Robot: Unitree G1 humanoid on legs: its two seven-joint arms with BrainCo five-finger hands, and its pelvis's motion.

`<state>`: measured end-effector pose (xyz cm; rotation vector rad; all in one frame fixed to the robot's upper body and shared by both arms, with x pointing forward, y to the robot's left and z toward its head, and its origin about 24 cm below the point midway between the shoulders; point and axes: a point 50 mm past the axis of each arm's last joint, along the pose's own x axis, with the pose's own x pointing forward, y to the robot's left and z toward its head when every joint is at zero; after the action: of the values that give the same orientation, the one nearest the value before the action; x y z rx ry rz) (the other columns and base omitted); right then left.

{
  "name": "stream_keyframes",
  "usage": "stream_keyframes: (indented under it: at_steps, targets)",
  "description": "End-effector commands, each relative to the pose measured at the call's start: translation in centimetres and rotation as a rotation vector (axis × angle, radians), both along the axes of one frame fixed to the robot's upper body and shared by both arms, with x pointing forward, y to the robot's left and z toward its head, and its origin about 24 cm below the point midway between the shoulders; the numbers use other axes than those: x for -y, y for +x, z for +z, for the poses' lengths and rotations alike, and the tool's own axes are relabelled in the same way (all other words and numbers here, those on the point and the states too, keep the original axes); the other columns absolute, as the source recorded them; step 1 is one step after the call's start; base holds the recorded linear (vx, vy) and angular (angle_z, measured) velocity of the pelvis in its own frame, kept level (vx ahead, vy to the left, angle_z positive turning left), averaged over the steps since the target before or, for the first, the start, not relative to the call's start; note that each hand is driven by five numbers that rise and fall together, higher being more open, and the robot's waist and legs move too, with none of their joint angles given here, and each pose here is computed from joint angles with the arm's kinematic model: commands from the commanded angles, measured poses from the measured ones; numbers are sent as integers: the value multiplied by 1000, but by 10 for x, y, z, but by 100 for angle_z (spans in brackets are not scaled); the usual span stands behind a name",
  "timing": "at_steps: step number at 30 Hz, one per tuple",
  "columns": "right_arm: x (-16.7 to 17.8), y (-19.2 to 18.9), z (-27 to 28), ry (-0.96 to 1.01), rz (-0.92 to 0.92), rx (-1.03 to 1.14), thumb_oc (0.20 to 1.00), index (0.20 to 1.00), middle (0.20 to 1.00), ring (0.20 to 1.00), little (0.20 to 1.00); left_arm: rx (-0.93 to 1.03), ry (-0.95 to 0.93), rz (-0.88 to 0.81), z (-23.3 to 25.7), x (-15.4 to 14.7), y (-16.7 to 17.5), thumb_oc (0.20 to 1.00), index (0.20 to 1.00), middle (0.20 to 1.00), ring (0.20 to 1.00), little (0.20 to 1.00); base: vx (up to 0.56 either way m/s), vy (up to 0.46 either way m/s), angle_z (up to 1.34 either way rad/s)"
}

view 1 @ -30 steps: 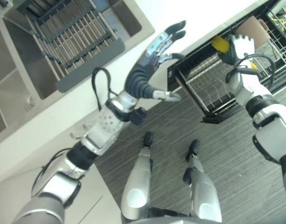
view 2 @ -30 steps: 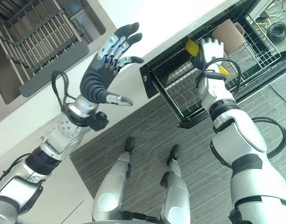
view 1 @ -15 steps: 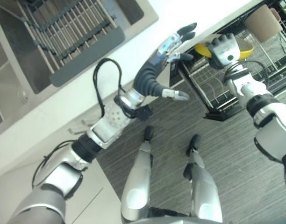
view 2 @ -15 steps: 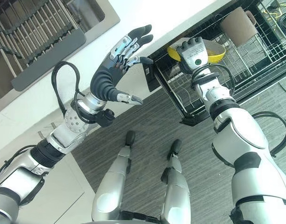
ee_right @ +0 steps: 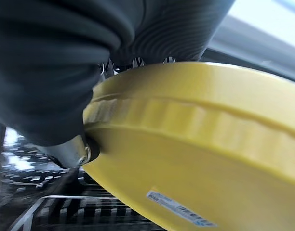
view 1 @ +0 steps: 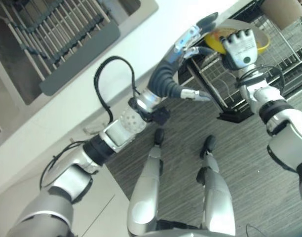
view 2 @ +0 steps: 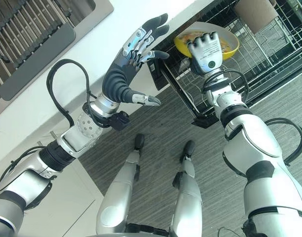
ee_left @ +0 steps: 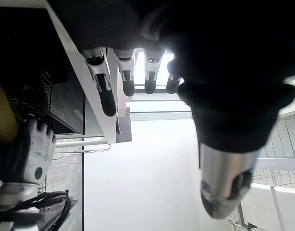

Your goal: Place the dishes in the dishwasher.

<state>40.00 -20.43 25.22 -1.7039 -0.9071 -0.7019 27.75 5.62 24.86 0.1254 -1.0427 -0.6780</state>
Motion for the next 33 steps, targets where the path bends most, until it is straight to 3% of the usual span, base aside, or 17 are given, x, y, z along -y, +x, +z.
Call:
stream_keyframes:
  at_steps: [1, 19, 20, 21, 24, 25, 33]
  targets:
    - [-13, -13, 74, 49, 59, 328, 200, 200, 200, 200, 200, 115, -67, -84, 14, 8, -19, 1000, 1000, 1000, 1000, 1000, 4, 45, 3]
    - [-18, -4, 79, 66, 43, 151, 200, 200, 200, 200, 200, 127, -78, -86, 13, 5, -22, 1000, 1000, 1000, 1000, 1000, 2, 4, 0]
    - [-16, -2, 78, 94, 27, 105, 956, 956, 956, 956, 956, 125, -79, -83, 14, 5, -22, 1000, 1000, 1000, 1000, 1000, 0, 0, 0]
    - [-13, 0, 72, 135, 15, 65, 1000, 1000, 1000, 1000, 1000, 123, -78, -84, 13, 4, -22, 1000, 1000, 1000, 1000, 1000, 0, 0, 0]
    - [-13, 5, 64, 251, 51, -28, 1000, 1000, 1000, 1000, 1000, 123, -80, -88, 13, 4, -23, 1000, 1000, 1000, 1000, 1000, 0, 0, 0]
    - [-12, 12, 51, 404, 81, -189, 1000, 1000, 1000, 1000, 1000, 126, -82, -95, 13, 4, -24, 1000, 1000, 1000, 1000, 1000, 0, 0, 0]
    - [-18, 16, 40, 440, 94, -254, 1000, 1000, 1000, 1000, 1000, 124, -87, -101, 15, 3, -25, 1000, 1000, 1000, 1000, 1000, 0, 0, 0]
